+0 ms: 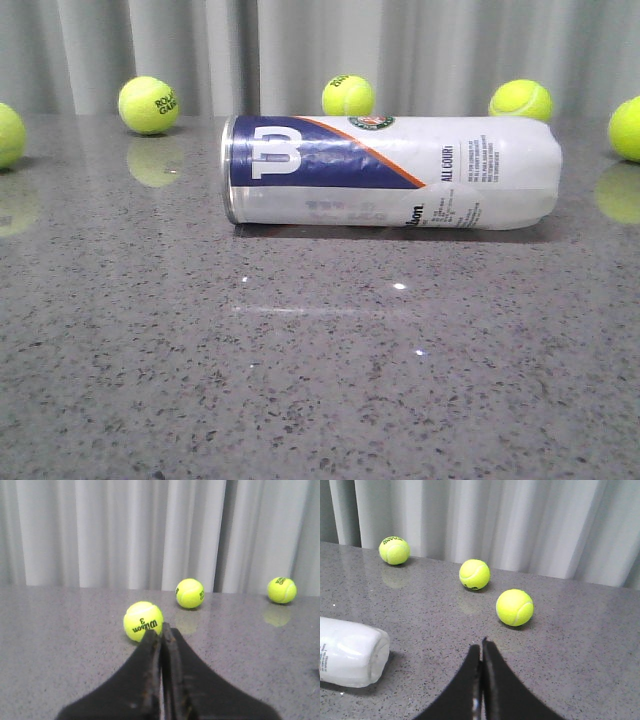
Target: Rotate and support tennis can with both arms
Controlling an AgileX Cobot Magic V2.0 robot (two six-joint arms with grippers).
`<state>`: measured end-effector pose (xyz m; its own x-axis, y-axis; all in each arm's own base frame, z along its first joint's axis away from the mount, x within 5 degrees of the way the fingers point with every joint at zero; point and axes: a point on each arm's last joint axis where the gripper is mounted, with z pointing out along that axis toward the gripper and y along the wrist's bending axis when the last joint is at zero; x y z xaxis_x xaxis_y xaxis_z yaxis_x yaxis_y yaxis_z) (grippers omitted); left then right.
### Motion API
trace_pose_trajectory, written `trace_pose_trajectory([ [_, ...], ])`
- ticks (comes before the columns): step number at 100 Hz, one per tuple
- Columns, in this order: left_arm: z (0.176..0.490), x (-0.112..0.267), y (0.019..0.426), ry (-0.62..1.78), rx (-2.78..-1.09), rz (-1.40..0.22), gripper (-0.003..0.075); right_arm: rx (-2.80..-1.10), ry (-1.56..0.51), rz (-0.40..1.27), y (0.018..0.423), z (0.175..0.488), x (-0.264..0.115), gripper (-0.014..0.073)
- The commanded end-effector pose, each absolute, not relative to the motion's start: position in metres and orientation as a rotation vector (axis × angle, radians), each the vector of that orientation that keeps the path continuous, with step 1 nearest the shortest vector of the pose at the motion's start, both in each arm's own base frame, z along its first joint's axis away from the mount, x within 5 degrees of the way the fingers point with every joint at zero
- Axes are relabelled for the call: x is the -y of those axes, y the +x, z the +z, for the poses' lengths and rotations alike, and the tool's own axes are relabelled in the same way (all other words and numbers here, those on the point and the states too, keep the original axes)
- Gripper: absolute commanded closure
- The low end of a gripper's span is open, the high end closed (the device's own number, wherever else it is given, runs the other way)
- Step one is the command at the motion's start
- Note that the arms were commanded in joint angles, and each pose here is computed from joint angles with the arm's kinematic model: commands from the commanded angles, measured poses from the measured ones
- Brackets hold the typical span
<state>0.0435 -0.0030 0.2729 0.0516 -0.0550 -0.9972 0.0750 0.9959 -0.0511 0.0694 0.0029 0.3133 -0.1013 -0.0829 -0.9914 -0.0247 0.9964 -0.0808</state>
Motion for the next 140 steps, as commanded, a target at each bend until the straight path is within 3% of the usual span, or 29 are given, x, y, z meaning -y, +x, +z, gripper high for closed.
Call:
trace_pose_trajectory([
  [1,0.313,0.003,0.044,0.009,-1.5,-0.111,0.0741,-1.575,-0.057,-0.068,0.069,0.328,-0.001,0.0661],
  [23,0.364,0.007,0.068,-0.002,-1.801,-0.144,0.0741,-1.575,-0.057,-0.068,0.069,0.328,-0.001,0.0661],
  [44,0.388,0.012,0.107,-0.004,-2.026,-0.165,0.0741,-1.575,-0.057,-0.068,0.069,0.328,-0.001,0.0661],
  [81,0.369,0.021,0.16,0.061,-2.211,-0.197,0.072,-1.575,-0.057,-0.068,0.069,0.328,-0.001,0.0661],
  [90,0.365,0.027,0.167,0.089,-2.233,-0.265,0.0594,-1.575,-0.057,-0.068,0.069,0.328,-0.001,0.0661],
  [105,0.36,0.034,0.177,0.092,-2.25,-0.36,0.0201,-1.575,-0.057,-0.068,0.069,0.328,-0.001,0.0661],
  [112,0.358,0.037,0.182,0.072,-2.26,-0.406,0.0081,-1.575,-0.057,-0.068,0.069,0.328,-0.001,0.0661],
  [124,0.353,0.047,0.19,0.12,-2.265,-0.524,0.0048,-1.575,-0.057,-0.068,0.069,0.328,-0.001,0.0661],
  [140,0.349,0.066,0.206,0.201,-2.214,-0.803,0.0048,-1.575,-0.057,-0.068,0.069,0.328,-0.001,0.0661],
])
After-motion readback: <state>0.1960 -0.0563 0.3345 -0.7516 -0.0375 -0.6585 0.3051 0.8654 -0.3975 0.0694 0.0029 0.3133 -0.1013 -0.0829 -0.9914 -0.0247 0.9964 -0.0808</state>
